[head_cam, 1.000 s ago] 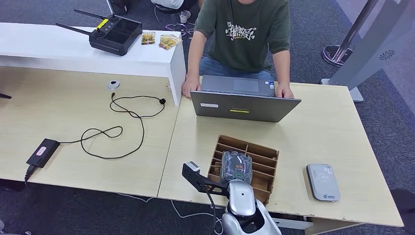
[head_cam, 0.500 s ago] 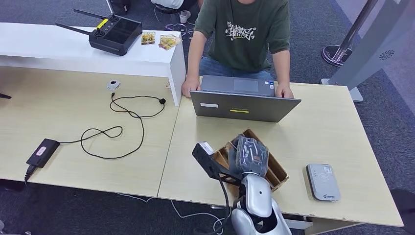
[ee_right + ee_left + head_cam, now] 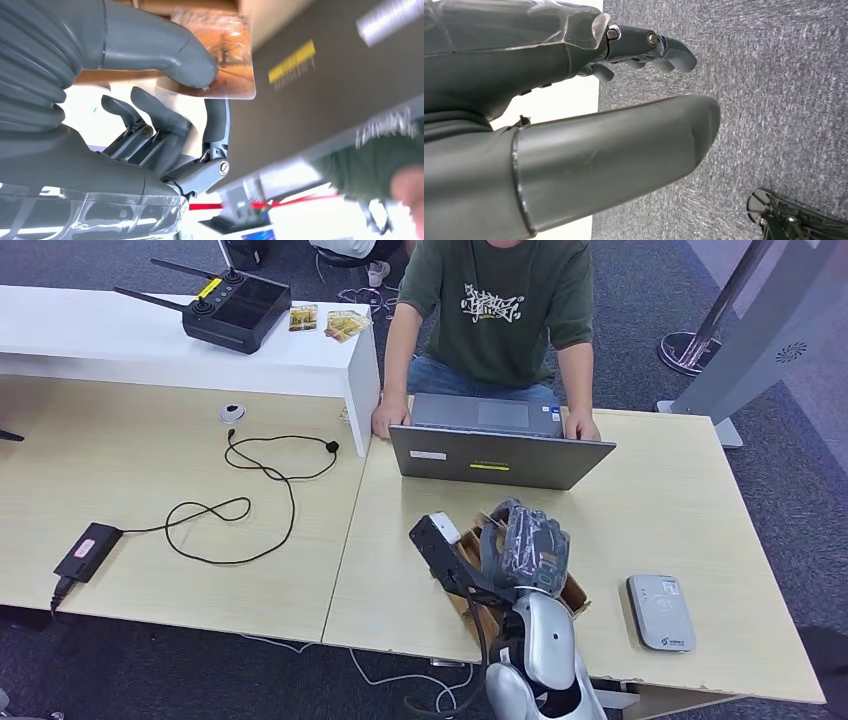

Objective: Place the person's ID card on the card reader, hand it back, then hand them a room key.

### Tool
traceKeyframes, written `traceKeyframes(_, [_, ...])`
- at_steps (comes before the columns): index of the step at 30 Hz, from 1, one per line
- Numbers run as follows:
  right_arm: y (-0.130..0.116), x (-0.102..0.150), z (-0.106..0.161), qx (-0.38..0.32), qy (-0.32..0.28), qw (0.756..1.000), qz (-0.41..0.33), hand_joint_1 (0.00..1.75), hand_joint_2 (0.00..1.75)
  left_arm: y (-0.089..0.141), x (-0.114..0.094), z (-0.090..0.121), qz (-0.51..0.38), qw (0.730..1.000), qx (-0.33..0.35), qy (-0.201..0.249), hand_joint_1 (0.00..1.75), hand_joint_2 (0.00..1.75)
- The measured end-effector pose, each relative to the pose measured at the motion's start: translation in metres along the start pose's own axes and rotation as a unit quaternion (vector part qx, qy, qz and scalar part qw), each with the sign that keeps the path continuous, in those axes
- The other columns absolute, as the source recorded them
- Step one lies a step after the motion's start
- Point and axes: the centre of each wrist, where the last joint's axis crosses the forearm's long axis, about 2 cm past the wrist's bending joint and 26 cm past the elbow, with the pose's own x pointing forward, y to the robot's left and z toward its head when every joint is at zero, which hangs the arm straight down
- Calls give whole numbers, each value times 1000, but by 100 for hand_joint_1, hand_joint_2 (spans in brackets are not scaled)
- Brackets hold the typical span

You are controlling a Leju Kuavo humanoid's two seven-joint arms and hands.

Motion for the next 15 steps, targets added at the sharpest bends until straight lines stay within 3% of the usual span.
traceKeyframes(8, [-45, -17, 11, -182, 4, 979, -90, 175, 175, -2, -4, 0, -3, 1000, 0, -4, 0, 0])
traceKeyframes(15, [-64, -28, 17, -275, -10, 956, -104, 174, 175, -2, -5, 0, -6, 1000, 0, -8, 0, 0])
